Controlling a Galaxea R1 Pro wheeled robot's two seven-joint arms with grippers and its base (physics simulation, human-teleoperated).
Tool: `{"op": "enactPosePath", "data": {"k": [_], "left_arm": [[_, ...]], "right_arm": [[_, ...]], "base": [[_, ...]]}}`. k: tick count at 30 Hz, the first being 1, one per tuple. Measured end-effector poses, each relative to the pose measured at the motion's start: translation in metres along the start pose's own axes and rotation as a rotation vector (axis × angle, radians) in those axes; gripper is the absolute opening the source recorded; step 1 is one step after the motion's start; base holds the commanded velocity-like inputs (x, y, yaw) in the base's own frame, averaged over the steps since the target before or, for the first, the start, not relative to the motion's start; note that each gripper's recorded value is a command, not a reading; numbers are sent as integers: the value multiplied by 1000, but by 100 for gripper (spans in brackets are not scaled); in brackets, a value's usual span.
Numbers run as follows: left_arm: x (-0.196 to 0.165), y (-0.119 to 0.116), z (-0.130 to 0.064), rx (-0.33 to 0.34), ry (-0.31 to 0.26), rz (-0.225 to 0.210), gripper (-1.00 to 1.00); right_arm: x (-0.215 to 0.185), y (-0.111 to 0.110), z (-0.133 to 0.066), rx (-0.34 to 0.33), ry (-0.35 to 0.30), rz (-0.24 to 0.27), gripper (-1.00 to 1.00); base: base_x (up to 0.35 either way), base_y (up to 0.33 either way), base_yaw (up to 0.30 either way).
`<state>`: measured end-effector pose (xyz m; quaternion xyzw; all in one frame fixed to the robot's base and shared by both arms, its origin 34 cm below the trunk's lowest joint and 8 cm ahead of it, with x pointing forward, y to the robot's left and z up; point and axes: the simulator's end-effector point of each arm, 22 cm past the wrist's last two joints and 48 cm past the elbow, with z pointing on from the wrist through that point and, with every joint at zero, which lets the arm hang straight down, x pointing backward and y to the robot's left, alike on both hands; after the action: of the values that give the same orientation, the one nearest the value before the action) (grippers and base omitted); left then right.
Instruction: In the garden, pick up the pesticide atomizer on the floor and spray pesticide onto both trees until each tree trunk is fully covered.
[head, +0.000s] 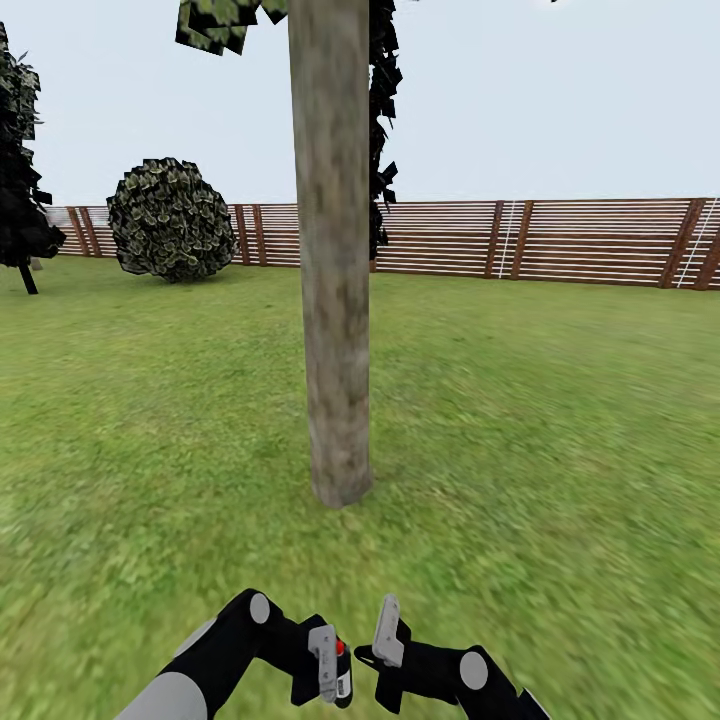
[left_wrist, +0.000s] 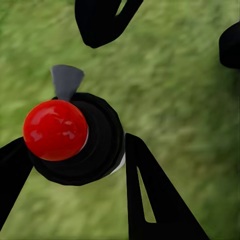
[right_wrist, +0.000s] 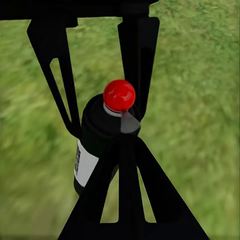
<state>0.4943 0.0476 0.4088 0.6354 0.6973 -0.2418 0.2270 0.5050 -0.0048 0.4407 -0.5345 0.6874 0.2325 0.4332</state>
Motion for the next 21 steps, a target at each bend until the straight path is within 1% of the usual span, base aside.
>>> {"op": "enactPosePath", "data": {"k": [3,7,10,15,21], "left_arm": [[1,-2,1,4,2,-1,-100],[2,-9,5,26,22,27,-100],[1,-10,6,31,28,38,-100],[-1,-10,7,32,27,43,-100],[-11,-11,10,32,12,49,-100]], "right_arm": [[0,0,0,0,0,0,-100],[0,0,0,0,0,0,-100],[0,0,0,0,0,0,-100],[0,0,0,0,0,0,-100],[0,0,0,1,0,-1,-100]], "base": [[0,0,0],[0,0,0],[0,0,0],[0,0,0],[0,0,0]]}}
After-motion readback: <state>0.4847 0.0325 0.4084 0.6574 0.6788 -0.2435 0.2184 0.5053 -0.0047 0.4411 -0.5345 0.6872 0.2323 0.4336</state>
